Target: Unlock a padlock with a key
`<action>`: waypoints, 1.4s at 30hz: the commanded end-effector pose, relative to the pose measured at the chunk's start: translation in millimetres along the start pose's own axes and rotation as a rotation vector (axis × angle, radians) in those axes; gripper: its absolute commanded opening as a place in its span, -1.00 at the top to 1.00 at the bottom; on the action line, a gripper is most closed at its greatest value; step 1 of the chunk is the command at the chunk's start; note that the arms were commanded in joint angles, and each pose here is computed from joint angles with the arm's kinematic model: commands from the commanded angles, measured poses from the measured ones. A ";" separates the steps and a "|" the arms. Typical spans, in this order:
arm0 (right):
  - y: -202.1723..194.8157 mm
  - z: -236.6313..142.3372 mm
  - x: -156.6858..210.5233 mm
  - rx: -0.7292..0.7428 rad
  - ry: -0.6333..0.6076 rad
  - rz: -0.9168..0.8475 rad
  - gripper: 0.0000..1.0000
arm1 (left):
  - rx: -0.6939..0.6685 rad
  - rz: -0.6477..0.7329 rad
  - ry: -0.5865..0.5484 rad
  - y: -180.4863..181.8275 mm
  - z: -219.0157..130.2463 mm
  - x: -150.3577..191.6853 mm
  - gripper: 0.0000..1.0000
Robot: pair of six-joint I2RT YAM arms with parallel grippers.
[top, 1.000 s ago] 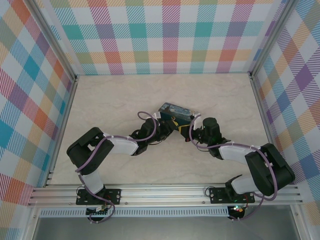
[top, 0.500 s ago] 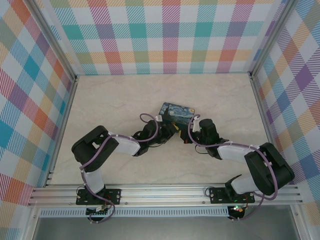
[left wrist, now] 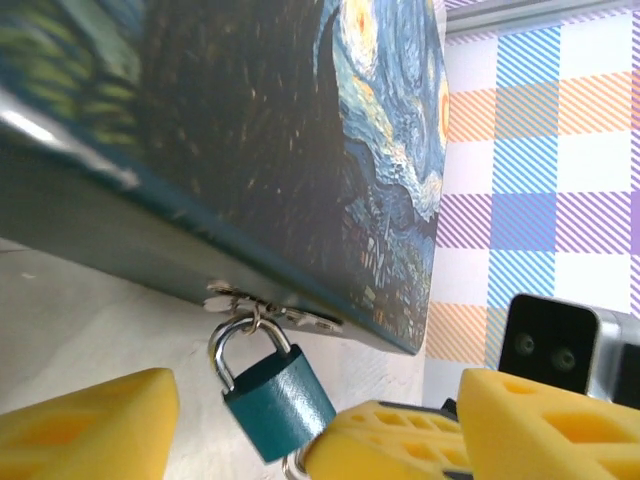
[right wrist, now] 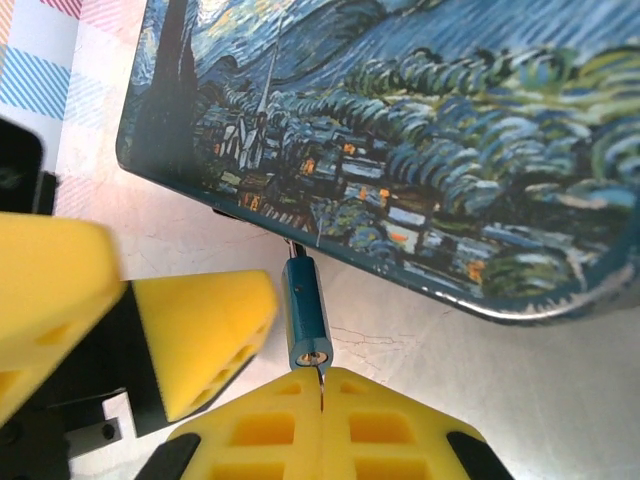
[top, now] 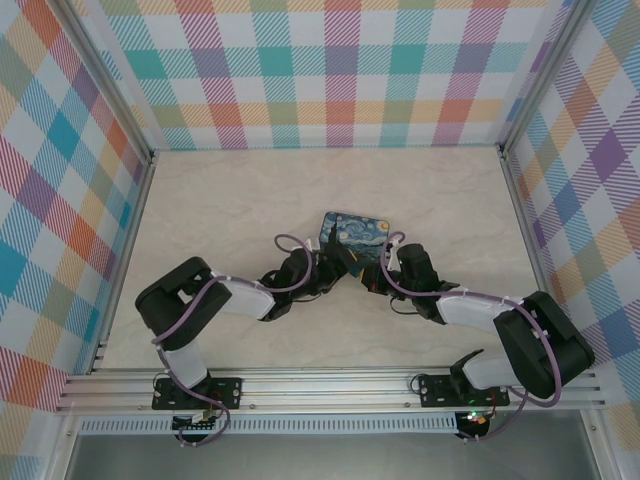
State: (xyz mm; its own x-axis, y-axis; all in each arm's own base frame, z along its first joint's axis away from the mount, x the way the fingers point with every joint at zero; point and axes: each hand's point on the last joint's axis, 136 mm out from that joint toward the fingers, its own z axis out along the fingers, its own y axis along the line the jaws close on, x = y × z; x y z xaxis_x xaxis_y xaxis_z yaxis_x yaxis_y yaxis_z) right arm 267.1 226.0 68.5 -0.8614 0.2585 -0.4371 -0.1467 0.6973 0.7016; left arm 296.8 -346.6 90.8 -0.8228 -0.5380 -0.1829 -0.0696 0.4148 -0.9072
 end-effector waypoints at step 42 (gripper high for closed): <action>9.5 -4.5 7.6 -0.027 -0.038 0.275 0.90 | 0.119 -0.226 0.008 -10.5 20.1 21.3 0.25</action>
State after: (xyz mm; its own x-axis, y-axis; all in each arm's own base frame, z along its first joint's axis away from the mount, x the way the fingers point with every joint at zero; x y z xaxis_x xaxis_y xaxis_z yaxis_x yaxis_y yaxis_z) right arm 258.0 230.4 69.3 -0.8573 0.4536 -0.2435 0.0871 0.5939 0.7998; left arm 290.9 -365.3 72.2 -0.7943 -0.6072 0.0198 -0.2138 0.2489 -0.9446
